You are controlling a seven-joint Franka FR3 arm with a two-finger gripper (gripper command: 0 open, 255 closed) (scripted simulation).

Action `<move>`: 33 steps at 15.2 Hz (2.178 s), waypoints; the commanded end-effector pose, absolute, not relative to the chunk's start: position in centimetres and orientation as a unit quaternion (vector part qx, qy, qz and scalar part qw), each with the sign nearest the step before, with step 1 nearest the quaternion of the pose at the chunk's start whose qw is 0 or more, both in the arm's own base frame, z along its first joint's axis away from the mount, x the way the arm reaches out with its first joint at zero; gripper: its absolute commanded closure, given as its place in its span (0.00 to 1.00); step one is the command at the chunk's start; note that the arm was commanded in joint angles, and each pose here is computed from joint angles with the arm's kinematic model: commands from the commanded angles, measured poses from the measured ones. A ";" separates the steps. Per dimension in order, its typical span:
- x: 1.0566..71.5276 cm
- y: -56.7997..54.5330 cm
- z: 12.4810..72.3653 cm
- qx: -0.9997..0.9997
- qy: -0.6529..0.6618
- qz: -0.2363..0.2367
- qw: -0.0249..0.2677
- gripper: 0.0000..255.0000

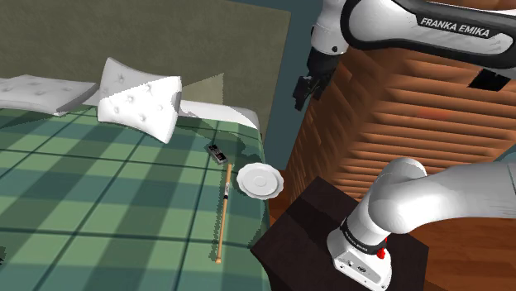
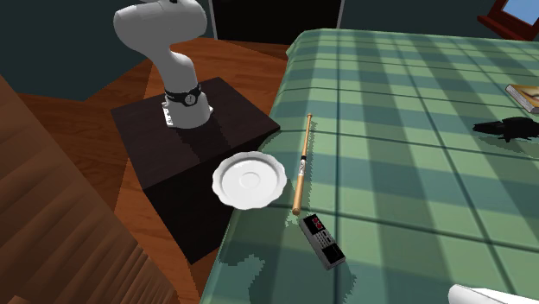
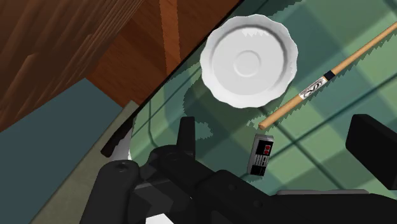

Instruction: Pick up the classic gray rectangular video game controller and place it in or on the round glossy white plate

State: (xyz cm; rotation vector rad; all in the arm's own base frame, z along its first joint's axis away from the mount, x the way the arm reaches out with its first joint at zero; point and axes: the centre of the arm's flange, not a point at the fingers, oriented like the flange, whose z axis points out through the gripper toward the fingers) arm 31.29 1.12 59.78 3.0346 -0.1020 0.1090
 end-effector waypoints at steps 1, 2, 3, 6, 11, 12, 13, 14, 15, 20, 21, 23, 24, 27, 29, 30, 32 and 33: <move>31.3 1.1 59.8 0.997 -0.034 0.036 0.052 0.00; 32.2 1.2 58.8 0.997 -0.035 0.035 0.050 0.00; 33.1 1.2 57.8 0.998 -0.037 0.035 0.048 0.00; 35.8 1.4 54.9 0.998 -0.043 0.034 0.043 0.00; 40.3 1.7 50.1 0.998 -0.052 0.032 0.034 0.00; 41.1 1.7 49.1 0.998 -0.054 0.032 0.032 0.00; 42.0 1.8 48.2 0.997 -0.056 0.031 0.030 0.00; 42.9 1.9 47.2 0.997 -0.058 0.031 0.028 0.00; 43.8 1.9 46.2 0.997 -0.060 0.031 0.026 0.00; 48.3 2.2 41.4 0.997 -0.069 0.029 0.017 0.00; 49.2 2.3 40.4 0.997 -0.071 0.028 0.016 0.00; 51.0 2.4 38.5 0.997 -0.075 0.028 0.012 0.00; 51.9 2.5 37.5 0.997 -0.077 0.027 0.010 0.00; 54.6 2.6 34.6 0.996 -0.082 0.026 0.005 0.00; 56.3 2.8 32.6 0.996 -0.086 0.025 0.001 0.00; 57.2 2.8 31.7 0.996 -0.088 0.025 -0.001 0.00; 59.0 3.0 29.7 0.995 -0.092 0.024 -0.004 0.00; 59.9 3.0 28.8 0.995 -0.093 0.024 -0.006 0.00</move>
